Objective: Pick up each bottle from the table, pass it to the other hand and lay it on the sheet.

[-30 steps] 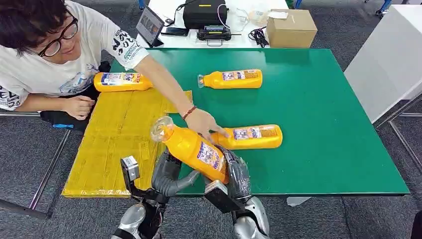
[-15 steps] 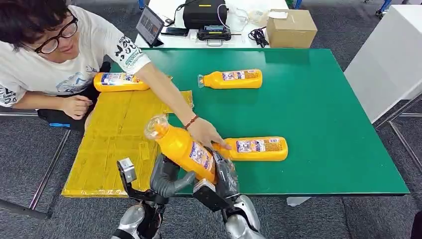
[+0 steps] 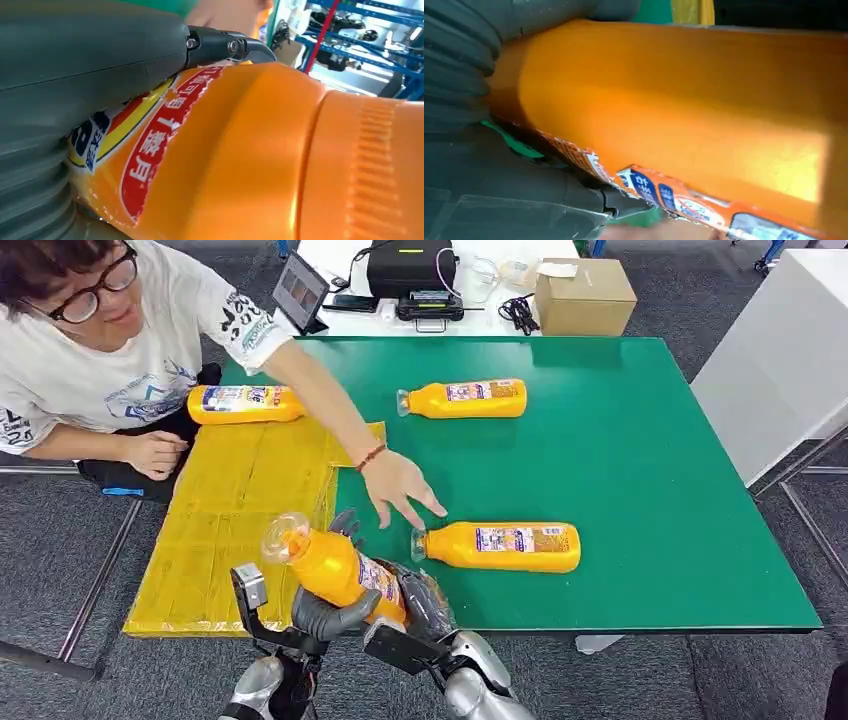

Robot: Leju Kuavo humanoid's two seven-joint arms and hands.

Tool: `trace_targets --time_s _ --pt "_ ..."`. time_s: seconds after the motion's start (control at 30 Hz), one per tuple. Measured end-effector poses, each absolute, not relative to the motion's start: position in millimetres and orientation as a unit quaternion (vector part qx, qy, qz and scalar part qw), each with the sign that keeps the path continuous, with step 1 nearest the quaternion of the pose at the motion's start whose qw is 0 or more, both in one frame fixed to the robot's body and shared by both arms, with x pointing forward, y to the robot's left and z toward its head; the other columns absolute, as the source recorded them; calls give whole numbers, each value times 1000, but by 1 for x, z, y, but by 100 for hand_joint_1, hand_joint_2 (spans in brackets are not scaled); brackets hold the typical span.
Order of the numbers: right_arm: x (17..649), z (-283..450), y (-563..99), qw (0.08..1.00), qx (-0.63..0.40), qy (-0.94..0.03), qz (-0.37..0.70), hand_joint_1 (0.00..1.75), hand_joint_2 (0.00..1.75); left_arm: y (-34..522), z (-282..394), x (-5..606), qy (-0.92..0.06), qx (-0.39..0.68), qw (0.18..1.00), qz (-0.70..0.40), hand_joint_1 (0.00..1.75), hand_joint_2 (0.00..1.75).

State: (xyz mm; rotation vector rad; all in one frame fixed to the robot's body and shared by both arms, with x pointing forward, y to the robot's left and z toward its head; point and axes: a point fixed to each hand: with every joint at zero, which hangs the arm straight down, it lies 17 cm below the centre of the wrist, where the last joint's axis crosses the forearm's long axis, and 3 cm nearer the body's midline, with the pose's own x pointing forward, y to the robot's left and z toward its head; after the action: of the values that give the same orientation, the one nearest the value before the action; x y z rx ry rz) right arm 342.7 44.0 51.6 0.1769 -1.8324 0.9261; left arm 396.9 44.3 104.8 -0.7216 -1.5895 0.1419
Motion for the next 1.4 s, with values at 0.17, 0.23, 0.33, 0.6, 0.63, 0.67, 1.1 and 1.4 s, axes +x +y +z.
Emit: trace_targets --time_s 0.17,0.23,0.33,0.6,0.63,0.67,1.1,1.4 --pt "344 47 44 517 74 -756 394 175 175 49 104 397 -698 -317 639 70 175 175" --pt "344 47 44 516 73 -756 396 175 175 49 104 397 -698 -317 638 71 175 175" --pt "345 47 44 515 72 -756 397 45 175 51 104 397 -699 -317 636 74 175 175" --pt "344 43 43 520 53 -753 400 0 0 59 109 402 -707 -307 632 80 175 175" --pt "345 45 43 520 52 -755 397 0 0 60 110 402 -709 -304 631 81 175 175" --pt "345 47 43 519 52 -757 394 0 0 60 112 403 -711 -303 629 81 175 175" --pt "345 86 36 500 37 -797 336 0 0 80 130 413 -759 -227 605 76 175 175" --pt "324 223 18 406 152 -879 197 0 0 129 160 438 -825 -75 557 65 175 175"
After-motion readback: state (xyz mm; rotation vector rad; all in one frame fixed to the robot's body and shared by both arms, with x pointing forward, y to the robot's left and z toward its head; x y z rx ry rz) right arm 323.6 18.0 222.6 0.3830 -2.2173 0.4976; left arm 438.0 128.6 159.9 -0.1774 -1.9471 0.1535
